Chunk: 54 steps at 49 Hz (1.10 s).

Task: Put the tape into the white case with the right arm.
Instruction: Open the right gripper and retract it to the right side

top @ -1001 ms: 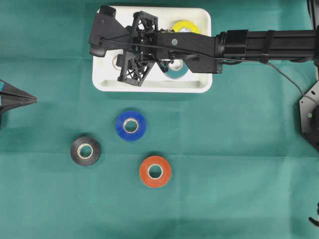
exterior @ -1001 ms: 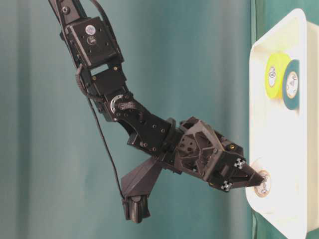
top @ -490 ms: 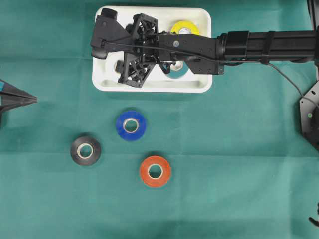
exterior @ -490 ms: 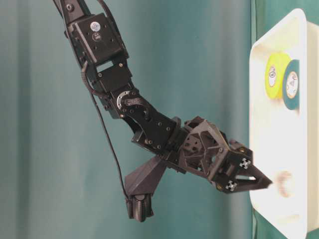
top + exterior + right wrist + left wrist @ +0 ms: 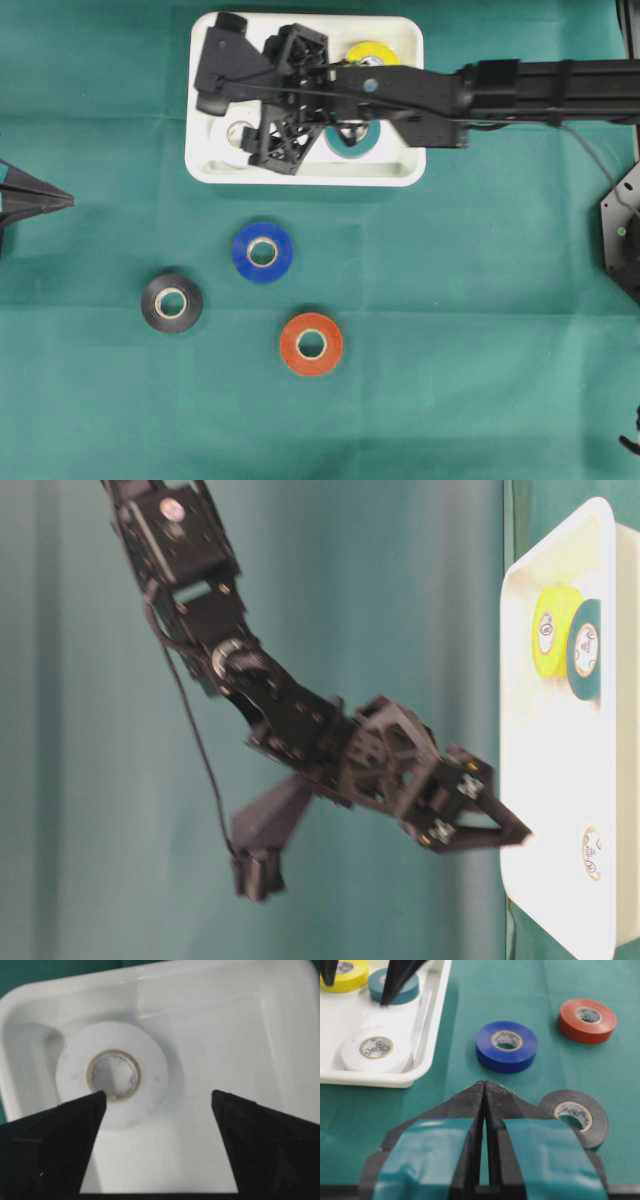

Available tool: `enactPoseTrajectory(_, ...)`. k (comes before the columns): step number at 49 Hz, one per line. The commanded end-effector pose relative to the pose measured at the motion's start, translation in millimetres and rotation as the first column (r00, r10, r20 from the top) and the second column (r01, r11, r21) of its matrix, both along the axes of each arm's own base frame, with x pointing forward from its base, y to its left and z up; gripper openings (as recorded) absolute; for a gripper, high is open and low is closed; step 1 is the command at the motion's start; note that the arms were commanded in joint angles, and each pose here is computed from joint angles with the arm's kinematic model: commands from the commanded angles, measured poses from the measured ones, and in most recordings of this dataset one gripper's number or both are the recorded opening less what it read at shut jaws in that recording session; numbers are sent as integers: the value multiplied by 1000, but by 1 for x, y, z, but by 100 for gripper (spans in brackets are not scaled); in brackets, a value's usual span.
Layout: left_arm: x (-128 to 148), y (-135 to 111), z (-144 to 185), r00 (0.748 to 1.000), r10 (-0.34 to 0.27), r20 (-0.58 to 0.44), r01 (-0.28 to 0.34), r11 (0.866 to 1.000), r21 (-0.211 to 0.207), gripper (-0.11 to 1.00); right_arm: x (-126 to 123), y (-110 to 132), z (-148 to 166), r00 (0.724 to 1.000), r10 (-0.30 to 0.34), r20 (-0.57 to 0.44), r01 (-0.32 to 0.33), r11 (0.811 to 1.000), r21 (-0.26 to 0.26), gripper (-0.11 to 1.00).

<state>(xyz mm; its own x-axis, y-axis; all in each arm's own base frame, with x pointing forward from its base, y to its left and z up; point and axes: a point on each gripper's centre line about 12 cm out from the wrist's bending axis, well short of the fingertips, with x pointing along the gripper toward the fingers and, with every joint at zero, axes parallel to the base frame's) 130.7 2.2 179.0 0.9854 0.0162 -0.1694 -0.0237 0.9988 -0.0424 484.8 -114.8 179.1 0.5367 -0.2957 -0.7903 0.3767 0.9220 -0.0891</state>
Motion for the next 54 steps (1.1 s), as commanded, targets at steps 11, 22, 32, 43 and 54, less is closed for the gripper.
enactPoseTrajectory(11, 1, 0, 4, 1000, -2, 9, 2, 1000, 2, 0, -48, 13, 33, 994, 36, 103, -36, 999, -6, 52)
enactPoseTrajectory(22, 1, 0, 4, 1000, 0, 9, 0, 1000, 2, 0, -90, 27, 24, 983, 82, 163, -84, 996, 4, 52)
enactPoseTrajectory(32, 1, 0, 4, 1000, -2, 11, 2, 1000, 2, 0, -126, 37, 20, 972, 110, 210, -114, 993, 7, 52)
enactPoseTrajectory(43, 1, 0, 4, 1000, 0, 9, 0, 1000, 2, 0, -168, 50, 13, 957, 134, 256, -143, 990, 14, 52)
enactPoseTrajectory(54, 1, 0, 4, 1000, 1, 9, -1, 1000, 2, 0, -209, 61, 6, 941, 155, 299, -165, 986, 10, 53)
